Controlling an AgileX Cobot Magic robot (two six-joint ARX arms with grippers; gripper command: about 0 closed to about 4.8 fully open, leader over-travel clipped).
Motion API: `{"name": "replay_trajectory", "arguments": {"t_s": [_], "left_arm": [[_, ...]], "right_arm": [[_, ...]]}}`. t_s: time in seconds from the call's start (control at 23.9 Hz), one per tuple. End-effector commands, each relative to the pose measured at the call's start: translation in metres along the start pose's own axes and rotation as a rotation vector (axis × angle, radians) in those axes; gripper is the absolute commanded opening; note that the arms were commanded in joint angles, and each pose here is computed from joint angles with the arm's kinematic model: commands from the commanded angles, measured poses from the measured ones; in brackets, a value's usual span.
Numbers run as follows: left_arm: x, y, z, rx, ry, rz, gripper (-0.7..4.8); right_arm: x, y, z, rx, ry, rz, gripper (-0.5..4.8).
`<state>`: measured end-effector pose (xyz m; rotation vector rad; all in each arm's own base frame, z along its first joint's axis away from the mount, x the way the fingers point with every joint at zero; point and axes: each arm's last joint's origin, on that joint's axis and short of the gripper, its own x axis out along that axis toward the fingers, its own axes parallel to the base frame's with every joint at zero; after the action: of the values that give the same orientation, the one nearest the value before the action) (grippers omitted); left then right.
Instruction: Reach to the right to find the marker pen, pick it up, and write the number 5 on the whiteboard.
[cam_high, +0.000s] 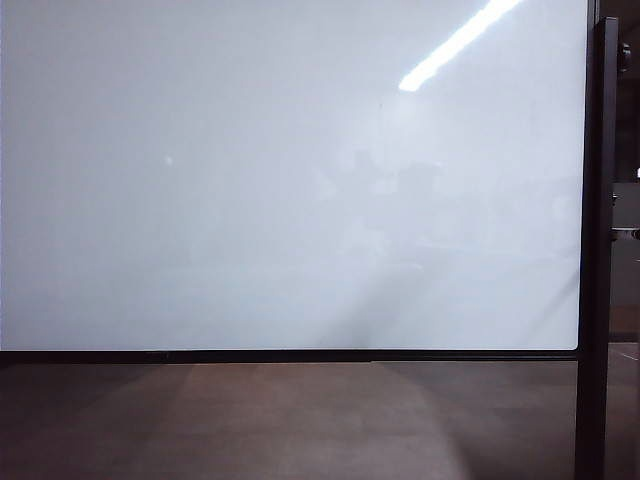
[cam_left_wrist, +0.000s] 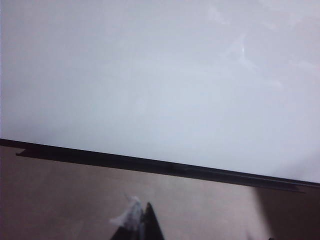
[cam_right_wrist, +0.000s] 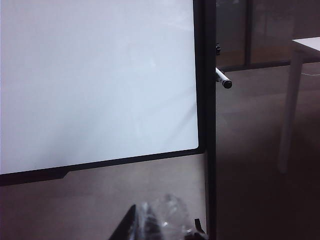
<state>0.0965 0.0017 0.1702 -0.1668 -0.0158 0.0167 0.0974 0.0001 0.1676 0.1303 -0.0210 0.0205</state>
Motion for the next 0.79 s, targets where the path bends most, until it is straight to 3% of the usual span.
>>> {"name": "replay_trajectory", "arguments": {"t_s": [0.04,0.33,0.46,0.5,0.54,0.58,0.63,0.79], "left_arm": [[0.0,0.0,0.002,0.009,-0.019,-0.005,-0.05],[0.0,-0.001,0.005,0.029,-0.034,-0.025,-0.04],[-0.005,-0.006,0.026,0.03,-0.097,-0.066,-0.04],[-0.008,-0.008,0.035,0.03,-0.105,-0.067,-0.04],[-0.013,-0.01,0.051,0.016,-0.125,-0.073,-0.04],[-0.015,-0.012,0.063,-0.005,-0.148,-0.078,-0.04],[-0.019,-0.016,0.085,-0.021,-0.186,-0.086,-0.04],[-0.011,-0.023,0.123,-0.017,-0.184,-0.115,-0.04]], "right_arm": [[0.0,0.0,0.0,-0.059,-0.012,-0.003,0.17],[0.0,0.0,0.002,-0.056,-0.019,-0.001,0.17],[-0.009,0.006,0.04,-0.025,-0.124,0.016,0.27],[-0.012,0.007,0.05,-0.027,-0.153,0.015,0.51],[-0.02,0.01,0.075,-0.037,-0.219,0.014,1.82],[-0.023,0.011,0.086,-0.038,-0.244,0.005,2.65],[-0.028,0.014,0.11,-0.034,-0.291,-0.015,4.05],[-0.031,0.02,0.155,-0.045,-0.307,-0.017,4.28]]}}
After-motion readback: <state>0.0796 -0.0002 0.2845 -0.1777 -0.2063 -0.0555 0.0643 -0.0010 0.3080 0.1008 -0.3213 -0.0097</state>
